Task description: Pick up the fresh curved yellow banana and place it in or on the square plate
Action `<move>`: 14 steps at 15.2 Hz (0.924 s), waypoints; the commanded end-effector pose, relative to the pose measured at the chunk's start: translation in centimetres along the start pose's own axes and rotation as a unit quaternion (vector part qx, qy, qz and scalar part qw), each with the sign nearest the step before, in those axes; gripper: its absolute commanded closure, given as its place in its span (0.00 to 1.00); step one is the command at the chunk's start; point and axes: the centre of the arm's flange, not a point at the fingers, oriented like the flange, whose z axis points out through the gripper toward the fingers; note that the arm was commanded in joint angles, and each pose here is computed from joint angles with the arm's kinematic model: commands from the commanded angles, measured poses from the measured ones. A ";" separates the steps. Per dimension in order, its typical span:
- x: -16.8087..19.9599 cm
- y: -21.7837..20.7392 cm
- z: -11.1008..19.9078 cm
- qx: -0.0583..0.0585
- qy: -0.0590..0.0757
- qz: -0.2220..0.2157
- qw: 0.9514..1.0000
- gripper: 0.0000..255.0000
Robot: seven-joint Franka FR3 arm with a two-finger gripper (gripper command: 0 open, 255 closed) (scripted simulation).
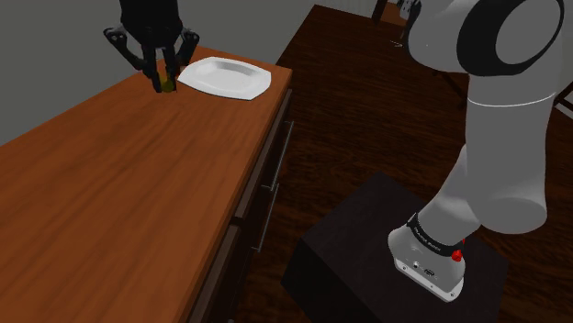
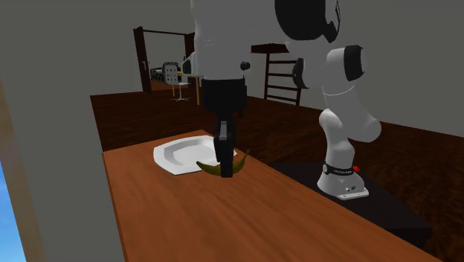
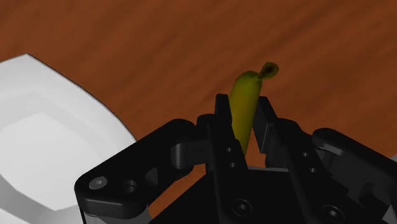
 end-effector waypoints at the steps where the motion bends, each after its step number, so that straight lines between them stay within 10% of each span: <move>1: 0.0 0.0 -1.1 0.000 0.000 0.000 1.000 1.00; 14: 7.0 12.7 -2.2 0.000 0.000 0.000 1.000 1.00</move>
